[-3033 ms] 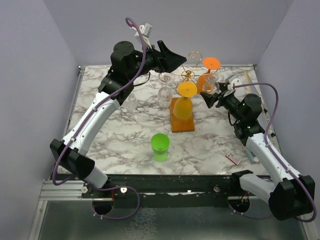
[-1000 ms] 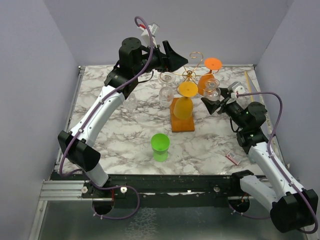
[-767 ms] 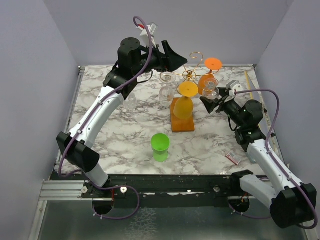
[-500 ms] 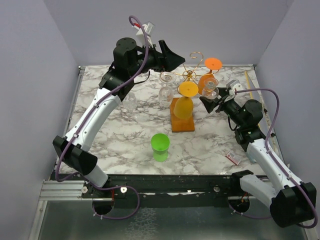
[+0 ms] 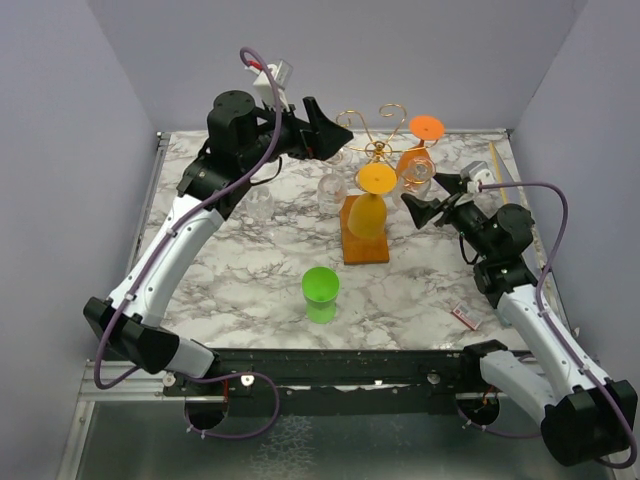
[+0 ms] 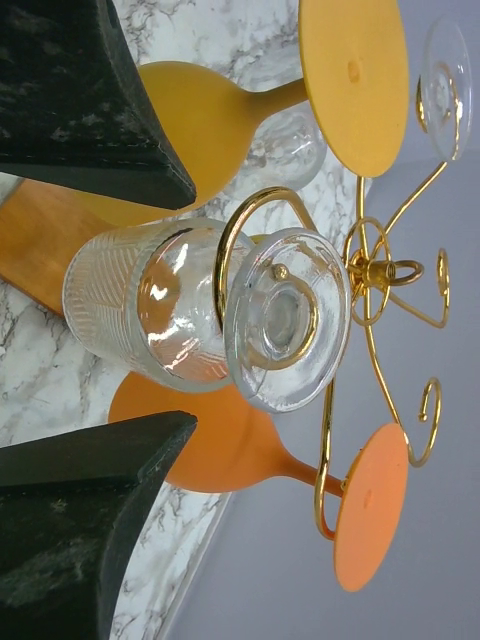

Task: Place the wine glass upside down on the wine glass rack

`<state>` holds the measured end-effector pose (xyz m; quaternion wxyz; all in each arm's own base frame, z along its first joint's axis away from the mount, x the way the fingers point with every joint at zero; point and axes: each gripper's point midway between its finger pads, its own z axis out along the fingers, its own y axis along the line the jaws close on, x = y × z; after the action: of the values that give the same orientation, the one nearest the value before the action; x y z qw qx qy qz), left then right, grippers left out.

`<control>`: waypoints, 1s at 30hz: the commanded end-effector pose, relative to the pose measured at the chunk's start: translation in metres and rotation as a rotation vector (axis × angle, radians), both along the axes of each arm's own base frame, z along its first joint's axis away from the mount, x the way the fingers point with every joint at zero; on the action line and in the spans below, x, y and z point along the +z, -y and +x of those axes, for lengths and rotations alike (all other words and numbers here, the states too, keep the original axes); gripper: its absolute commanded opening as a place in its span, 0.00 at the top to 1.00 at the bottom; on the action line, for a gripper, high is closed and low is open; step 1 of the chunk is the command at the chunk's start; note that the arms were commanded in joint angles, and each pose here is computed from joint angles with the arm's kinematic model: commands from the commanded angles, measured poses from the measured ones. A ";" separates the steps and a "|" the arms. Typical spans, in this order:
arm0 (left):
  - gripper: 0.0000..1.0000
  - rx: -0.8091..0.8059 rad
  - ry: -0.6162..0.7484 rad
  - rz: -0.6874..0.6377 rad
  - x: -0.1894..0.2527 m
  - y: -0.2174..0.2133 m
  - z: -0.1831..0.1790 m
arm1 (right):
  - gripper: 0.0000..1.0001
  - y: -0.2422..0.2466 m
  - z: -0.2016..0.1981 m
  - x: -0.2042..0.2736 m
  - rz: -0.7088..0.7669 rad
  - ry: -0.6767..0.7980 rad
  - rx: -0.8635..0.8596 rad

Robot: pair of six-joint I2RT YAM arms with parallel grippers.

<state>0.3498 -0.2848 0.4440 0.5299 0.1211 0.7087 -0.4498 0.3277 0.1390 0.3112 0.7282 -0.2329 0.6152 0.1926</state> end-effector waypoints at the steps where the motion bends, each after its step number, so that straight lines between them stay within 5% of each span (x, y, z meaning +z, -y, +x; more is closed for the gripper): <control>1: 0.01 0.055 0.048 0.047 0.001 -0.021 -0.009 | 0.13 0.004 -0.003 0.014 0.014 0.013 -0.024; 14: 0.01 0.130 0.045 0.230 -0.040 -0.064 -0.039 | 0.14 0.018 -0.049 0.020 0.178 -0.093 -0.061; 18: 0.01 0.090 0.003 0.293 -0.070 -0.069 -0.057 | 0.18 0.017 -0.059 0.011 0.290 -0.225 -0.067; 30: 0.06 -0.014 -0.342 0.473 -0.195 -0.087 -0.110 | 0.23 0.049 -0.064 -0.016 0.483 -0.495 -0.320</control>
<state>0.2667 -0.2069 0.2947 0.4310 0.1626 0.8357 -0.2990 0.2683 0.1065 0.2942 0.6283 0.0202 0.7265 0.2776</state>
